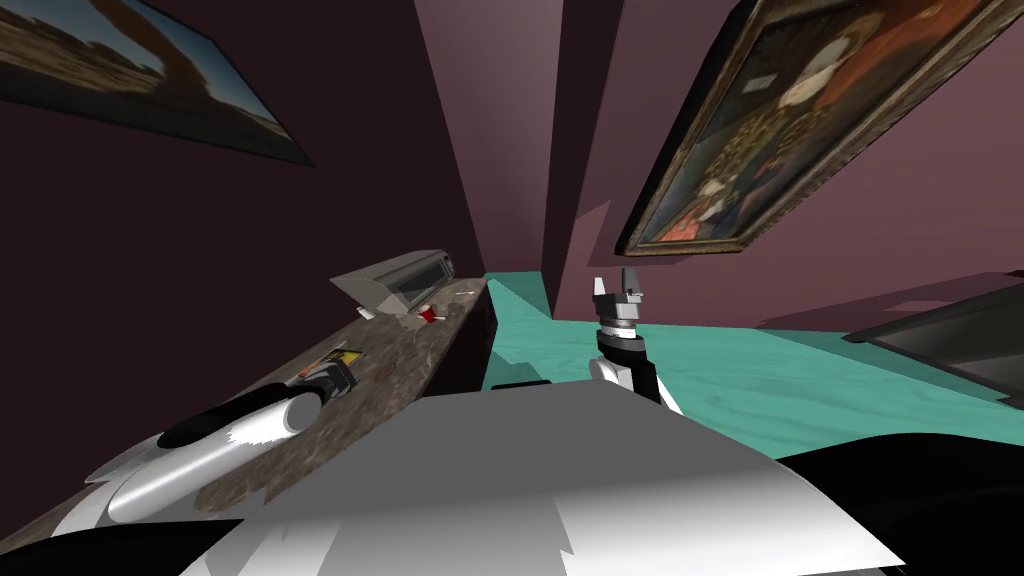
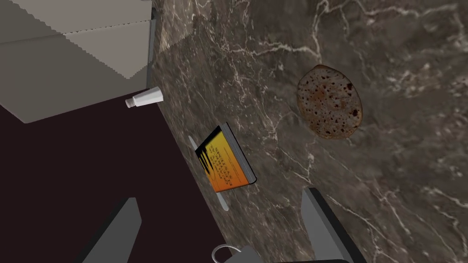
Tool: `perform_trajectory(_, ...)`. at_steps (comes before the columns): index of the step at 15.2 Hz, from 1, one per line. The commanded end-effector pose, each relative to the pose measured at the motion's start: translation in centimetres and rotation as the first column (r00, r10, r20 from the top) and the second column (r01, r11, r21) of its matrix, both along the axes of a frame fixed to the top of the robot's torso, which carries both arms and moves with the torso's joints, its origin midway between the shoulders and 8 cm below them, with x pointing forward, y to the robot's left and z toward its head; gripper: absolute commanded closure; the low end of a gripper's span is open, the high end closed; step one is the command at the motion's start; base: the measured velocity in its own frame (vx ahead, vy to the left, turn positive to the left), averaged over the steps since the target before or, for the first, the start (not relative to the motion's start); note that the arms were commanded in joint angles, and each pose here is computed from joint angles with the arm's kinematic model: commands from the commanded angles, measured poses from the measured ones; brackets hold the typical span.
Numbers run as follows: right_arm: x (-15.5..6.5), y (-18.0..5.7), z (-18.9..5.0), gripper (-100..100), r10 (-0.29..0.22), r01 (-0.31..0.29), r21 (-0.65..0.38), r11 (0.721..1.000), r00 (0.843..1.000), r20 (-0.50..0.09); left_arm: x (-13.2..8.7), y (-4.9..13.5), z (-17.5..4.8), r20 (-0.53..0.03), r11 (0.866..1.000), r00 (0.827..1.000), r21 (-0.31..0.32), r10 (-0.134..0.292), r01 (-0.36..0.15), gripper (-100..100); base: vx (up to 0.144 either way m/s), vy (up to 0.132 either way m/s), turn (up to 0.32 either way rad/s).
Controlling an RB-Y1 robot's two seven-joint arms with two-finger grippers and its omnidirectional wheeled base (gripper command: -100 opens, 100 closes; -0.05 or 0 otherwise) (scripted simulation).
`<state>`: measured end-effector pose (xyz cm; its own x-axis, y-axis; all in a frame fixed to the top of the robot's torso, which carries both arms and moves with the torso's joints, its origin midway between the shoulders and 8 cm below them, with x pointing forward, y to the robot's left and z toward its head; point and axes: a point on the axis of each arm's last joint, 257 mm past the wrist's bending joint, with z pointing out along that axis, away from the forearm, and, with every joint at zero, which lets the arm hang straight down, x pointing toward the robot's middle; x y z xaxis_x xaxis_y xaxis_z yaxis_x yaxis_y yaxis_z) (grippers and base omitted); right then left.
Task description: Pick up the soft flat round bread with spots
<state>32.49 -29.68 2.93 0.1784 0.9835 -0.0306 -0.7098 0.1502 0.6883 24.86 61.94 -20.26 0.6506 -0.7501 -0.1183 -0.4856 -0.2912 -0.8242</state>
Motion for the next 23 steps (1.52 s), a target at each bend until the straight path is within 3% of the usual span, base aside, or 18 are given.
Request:
perform_trajectory(1,0.0,0.0,0.0,0,0.000,0.000,0.000,1.000,1.000,0.000,-0.8,-0.1,-0.9,-0.035,0.999,0.999,-0.031,0.012,-0.013,-100,0.036,0.019,-0.003)
perform_trajectory(6,0.0,0.0,0.0,0,0.000,0.000,0.000,1.000,1.000,0.000,-3.8,0.4,-3.5,-0.109,0.987,0.992,-0.138,0.064,-0.079,-100,0.059,0.027,-0.058)
perform_trajectory(9,0.0,0.0,0.0,0,0.000,0.000,0.000,1.000,1.000,0.000,-4.7,0.0,-4.4,-0.149,0.982,0.986,-0.166,0.069,-0.094,-100,0.066,0.031,-0.043)
perform_trajectory(10,0.0,0.0,0.0,0,0.000,0.000,0.000,1.000,1.000,0.000,-5.8,0.2,-5.1,-0.168,0.971,0.982,-0.205,0.087,-0.121,-100,0.067,0.034,-0.070)
perform_trajectory(13,0.0,0.0,0.0,0,0.000,0.000,0.000,1.000,1.000,0.000,-6.6,-0.3,-5.8,-0.204,0.964,0.975,-0.228,0.089,-0.135,-100,0.065,0.037,-0.048)
perform_trajectory(14,0.0,0.0,0.0,0,0.000,0.000,0.000,1.000,1.000,0.000,-7.8,-0.3,-6.6,-0.227,0.949,0.968,-0.268,0.103,-0.164,-100,0.066,0.045,-0.093)
perform_trajectory(17,0.0,0.0,0.0,0,0.000,0.000,0.000,1.000,1.000,0.000,-8.5,-0.8,-7.2,-0.258,0.942,0.961,-0.286,0.102,-0.177,-100,0.060,0.037,-0.036)
perform_trajectory(18,0.0,0.0,0.0,0,0.000,0.000,0.000,1.000,1.000,0.000,-9.7,-1.0,-8.0,-0.284,0.923,0.952,-0.326,0.112,-0.206,-100,0.058,0.021,-0.073)
perform_trajectory(20,0.0,0.0,0.0,0,0.000,0.000,0.000,1.000,1.000,0.000,-10.3,-1.4,-8.3,-0.308,0.915,0.945,-0.339,0.110,-0.217,-100,0.070,0.039,-0.056)
perform_trajectory(21,0.0,0.0,0.0,0,0.000,0.000,0.000,1.000,1.000,0.000,-11.3,-1.5,-8.9,-0.326,0.896,0.938,-0.372,0.117,-0.241,-100,0.080,0.048,-0.059)
perform_trajectory(23,0.0,0.0,0.0,0,0.000,0.000,0.000,1.000,1.000,0.000,-12.0,-2.0,-9.3,-0.355,0.886,0.928,-0.387,0.113,-0.255,-100,0.078,0.054,-0.057)
